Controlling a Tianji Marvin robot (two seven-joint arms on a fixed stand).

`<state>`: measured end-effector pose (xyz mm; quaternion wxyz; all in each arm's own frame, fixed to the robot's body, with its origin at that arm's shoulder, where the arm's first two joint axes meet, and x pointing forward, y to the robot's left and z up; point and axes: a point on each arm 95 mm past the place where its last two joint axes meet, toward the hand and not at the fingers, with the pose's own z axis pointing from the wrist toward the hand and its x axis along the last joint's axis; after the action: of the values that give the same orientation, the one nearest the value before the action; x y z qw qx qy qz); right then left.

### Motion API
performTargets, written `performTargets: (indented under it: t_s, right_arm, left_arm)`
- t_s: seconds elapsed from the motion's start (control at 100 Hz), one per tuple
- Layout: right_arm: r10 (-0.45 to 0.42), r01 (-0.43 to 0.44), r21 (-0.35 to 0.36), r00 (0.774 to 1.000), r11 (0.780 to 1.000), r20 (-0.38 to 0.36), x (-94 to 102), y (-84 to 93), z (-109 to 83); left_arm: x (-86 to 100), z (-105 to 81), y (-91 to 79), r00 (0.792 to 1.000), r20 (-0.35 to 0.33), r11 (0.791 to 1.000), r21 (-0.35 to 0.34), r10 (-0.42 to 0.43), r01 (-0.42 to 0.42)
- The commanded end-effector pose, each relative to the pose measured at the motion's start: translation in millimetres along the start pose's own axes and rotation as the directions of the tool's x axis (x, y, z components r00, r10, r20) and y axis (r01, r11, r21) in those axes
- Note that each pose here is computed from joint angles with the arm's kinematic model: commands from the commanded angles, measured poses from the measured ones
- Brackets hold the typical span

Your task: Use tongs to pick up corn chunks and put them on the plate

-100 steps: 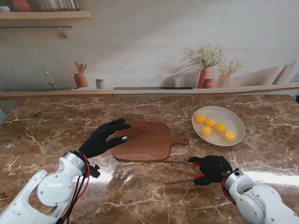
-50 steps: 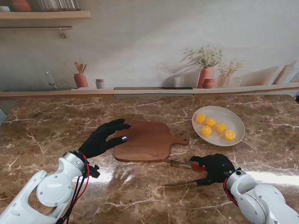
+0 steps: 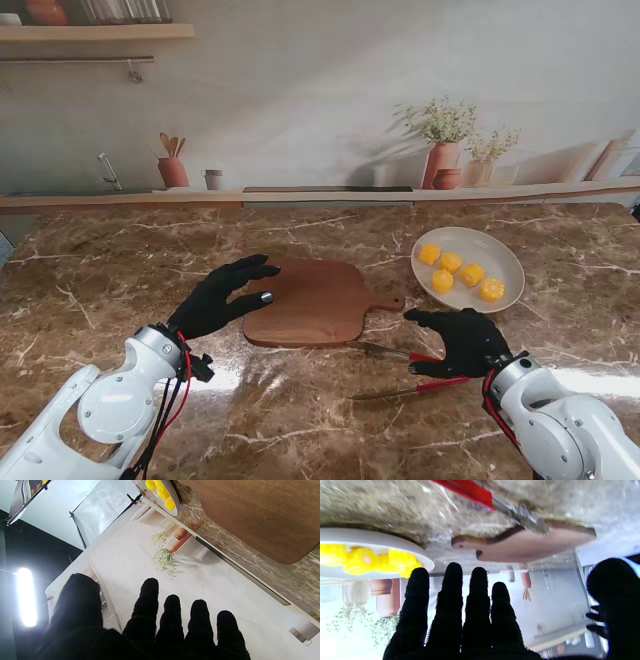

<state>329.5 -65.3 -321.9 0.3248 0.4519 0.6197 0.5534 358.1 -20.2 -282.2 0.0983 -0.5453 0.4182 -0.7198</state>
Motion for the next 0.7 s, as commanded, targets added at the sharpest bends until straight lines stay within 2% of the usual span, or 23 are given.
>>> performTargets:
  t_s: [0.0,0.2,0.45,0.69]
  right_arm:
    - [0.025,-0.026,-0.048,1.000,0.999,-0.014,6.6,15.2,4.6]
    - [0.140,-0.146,-0.115,0.988,0.983,-0.059,11.8,35.2,19.1]
    - [0.256,-0.276,-0.168,0.958,0.946,-0.128,18.4,55.1,37.1]
    - [0.331,-0.366,-0.194,0.925,0.910,-0.188,31.4,60.8,48.9]
  left_arm:
    - [2.2,-1.0,3.3,1.000,0.002,1.000,-0.002,-0.005,0.005]
    - [3.0,0.1,5.6,1.000,-0.003,1.000,0.003,-0.009,0.009]
    - [2.7,1.1,9.1,1.000,-0.004,1.000,0.013,-0.008,0.008]
    - [1.9,0.3,12.2,1.000,0.000,0.999,0.038,-0.018,0.018]
